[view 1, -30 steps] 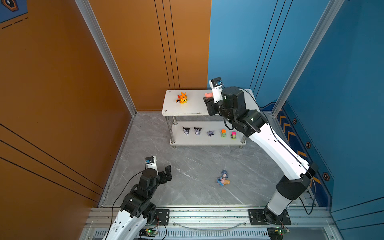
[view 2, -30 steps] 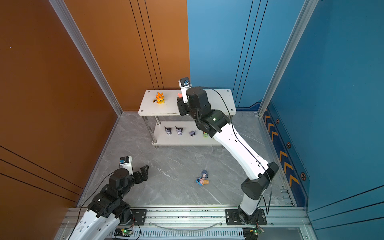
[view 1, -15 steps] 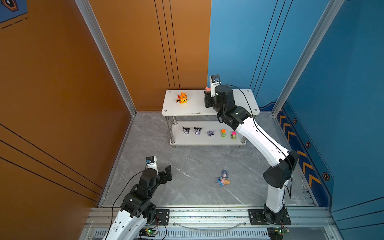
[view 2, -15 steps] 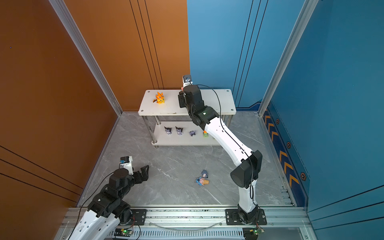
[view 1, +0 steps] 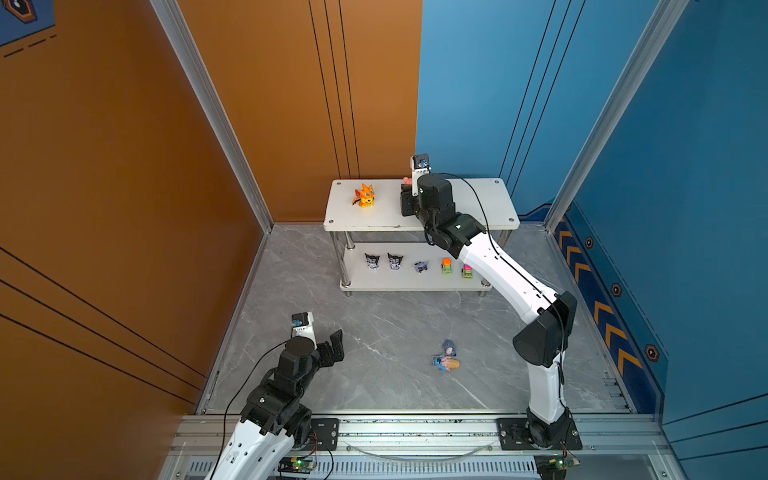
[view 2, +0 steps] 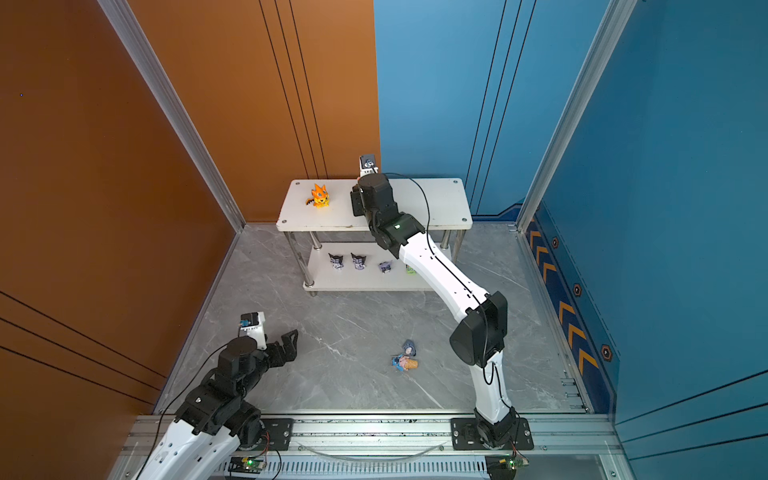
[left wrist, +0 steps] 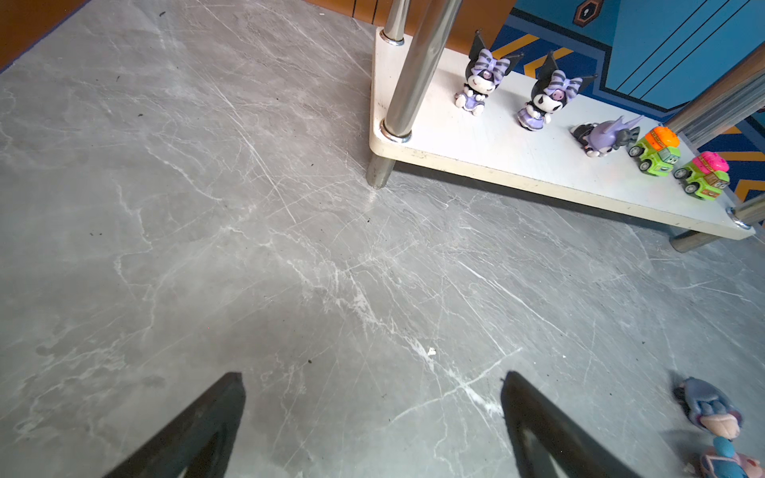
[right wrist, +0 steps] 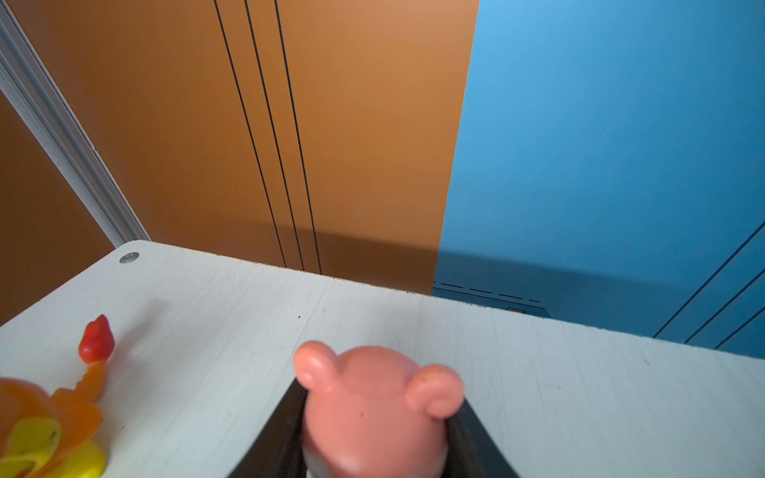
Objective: Organize plastic toys on shelves
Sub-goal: Place the plastic toy on the shelf.
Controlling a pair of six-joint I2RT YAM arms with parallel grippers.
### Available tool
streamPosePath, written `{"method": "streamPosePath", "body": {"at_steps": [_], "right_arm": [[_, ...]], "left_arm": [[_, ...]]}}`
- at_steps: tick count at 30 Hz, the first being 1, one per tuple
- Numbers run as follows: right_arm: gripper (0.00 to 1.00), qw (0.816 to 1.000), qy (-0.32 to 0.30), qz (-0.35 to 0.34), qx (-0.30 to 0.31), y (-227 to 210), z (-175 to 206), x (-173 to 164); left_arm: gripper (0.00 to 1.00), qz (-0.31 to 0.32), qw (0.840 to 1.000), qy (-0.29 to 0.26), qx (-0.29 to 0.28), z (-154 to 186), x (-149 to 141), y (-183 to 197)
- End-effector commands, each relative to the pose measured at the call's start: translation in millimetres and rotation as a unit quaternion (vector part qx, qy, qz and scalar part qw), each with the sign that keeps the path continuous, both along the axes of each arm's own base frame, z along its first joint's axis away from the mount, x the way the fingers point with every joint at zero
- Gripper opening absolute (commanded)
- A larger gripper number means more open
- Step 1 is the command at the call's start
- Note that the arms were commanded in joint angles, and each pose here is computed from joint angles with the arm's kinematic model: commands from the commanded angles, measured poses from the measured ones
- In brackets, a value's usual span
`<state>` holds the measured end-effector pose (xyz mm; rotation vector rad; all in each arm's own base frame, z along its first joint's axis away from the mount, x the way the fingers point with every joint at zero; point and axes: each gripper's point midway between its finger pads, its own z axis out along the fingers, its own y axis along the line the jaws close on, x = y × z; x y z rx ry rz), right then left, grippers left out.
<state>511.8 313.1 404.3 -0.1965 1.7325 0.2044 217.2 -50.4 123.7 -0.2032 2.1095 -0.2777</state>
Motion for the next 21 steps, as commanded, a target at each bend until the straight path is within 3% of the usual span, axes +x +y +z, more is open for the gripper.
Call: {"method": "streamPosePath", "body": {"at_steps": [1, 21], "right_arm": [[0.25, 1.000, -0.015, 0.011, 0.024, 4, 19, -5], [0.26, 0.999, -0.005, 0.032, 0.031, 16, 7, -13]], "left_arm": [[0.98, -0.007, 1.000, -0.005, 0.002, -2, 2, -1], [0.98, -0.007, 1.000, -0.006, 0.001, -2, 2, -1]]}}
